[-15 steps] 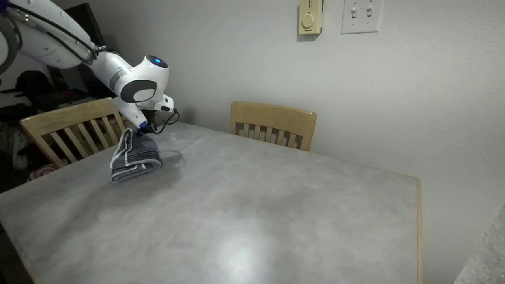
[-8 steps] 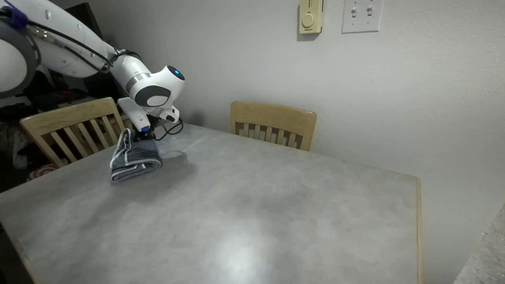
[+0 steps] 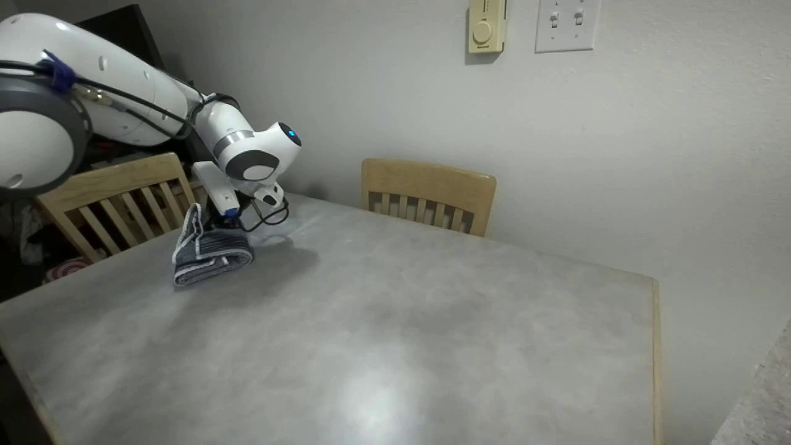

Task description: Fold the towel

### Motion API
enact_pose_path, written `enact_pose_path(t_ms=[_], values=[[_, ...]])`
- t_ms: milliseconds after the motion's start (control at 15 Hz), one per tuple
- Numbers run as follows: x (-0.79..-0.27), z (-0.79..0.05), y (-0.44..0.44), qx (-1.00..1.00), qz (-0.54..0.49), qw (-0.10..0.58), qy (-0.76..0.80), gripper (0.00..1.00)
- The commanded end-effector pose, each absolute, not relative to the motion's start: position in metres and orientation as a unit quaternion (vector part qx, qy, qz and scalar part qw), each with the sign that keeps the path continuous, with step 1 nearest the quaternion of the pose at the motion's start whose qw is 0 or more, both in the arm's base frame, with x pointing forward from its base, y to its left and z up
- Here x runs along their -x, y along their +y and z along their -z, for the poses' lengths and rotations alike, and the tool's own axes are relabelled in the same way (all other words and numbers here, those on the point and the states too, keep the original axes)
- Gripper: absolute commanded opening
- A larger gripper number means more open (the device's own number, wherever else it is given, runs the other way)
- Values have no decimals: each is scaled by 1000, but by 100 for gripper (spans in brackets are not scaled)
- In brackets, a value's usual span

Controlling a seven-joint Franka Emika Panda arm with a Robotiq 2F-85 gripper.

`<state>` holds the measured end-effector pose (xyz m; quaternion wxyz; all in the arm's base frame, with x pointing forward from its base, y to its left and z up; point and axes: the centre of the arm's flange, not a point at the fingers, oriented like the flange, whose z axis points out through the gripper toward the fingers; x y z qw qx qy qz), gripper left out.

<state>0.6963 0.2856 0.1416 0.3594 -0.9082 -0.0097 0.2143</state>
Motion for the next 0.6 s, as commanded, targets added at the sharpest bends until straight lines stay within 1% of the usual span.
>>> enact_pose_path(t_ms=[0, 533], values=[[-713, -138, 297, 899, -238, 368, -7, 0], [-713, -138, 308, 894, -257, 367, -12, 0]])
